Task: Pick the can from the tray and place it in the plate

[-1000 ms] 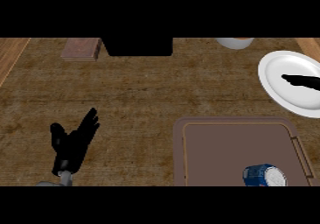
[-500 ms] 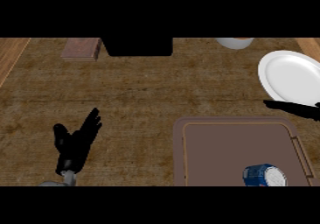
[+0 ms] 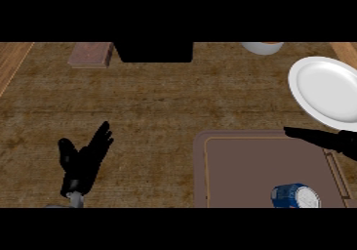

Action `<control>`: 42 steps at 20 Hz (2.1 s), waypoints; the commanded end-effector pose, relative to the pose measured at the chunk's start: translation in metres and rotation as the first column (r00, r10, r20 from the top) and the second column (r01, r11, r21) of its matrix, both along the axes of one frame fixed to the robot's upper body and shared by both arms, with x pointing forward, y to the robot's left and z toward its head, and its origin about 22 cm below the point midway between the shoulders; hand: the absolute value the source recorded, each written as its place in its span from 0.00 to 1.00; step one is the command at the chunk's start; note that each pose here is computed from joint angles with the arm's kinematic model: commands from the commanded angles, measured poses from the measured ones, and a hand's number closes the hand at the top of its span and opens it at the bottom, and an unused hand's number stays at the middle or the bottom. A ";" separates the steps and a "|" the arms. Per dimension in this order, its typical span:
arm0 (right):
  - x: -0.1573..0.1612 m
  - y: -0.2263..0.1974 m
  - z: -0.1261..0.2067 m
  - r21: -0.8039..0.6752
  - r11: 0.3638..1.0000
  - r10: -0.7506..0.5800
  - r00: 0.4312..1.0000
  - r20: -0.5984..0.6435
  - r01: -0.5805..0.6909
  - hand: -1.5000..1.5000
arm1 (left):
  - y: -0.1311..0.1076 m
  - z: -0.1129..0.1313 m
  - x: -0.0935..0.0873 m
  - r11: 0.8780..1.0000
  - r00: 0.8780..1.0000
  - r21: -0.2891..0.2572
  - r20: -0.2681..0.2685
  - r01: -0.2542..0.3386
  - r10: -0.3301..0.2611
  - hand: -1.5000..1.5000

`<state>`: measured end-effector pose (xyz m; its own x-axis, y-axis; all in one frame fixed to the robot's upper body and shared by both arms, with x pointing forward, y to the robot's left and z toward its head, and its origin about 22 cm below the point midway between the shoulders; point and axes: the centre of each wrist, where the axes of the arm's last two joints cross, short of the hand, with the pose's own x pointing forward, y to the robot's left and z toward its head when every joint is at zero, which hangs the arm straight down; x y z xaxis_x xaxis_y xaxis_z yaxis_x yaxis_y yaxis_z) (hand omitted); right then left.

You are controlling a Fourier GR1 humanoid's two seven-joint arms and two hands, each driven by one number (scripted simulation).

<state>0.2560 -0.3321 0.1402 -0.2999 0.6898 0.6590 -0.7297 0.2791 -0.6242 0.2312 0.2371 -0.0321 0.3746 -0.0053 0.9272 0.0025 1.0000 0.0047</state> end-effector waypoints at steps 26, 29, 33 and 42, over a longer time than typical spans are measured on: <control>-0.007 0.026 -0.075 -0.191 0.973 0.150 0.982 0.114 -0.127 1.00 | 0.001 0.000 0.003 1.000 1.000 -0.011 -0.005 0.009 -0.009 0.50; -0.007 0.037 -0.059 -0.180 0.979 0.119 0.982 0.149 -0.091 1.00 | 0.005 -0.001 -0.020 1.000 1.000 -0.001 -0.001 -0.008 0.008 0.50; -0.007 0.031 -0.049 -0.030 0.999 0.043 0.964 0.263 -0.036 1.00 | 0.000 -0.015 -0.009 1.000 1.000 0.002 -0.024 -0.002 0.002 0.50; 0.031 0.050 -0.048 0.144 0.568 -0.738 0.424 0.525 0.810 1.00 | 0.001 0.000 0.003 1.000 0.999 0.004 0.017 0.027 -0.028 0.50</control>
<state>0.2755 -0.2897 0.0844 -0.0472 0.8861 0.4610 -0.0927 0.4557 -0.8853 0.2340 0.2432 -0.0309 0.3575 -0.0115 0.9339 0.0132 0.9999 0.0073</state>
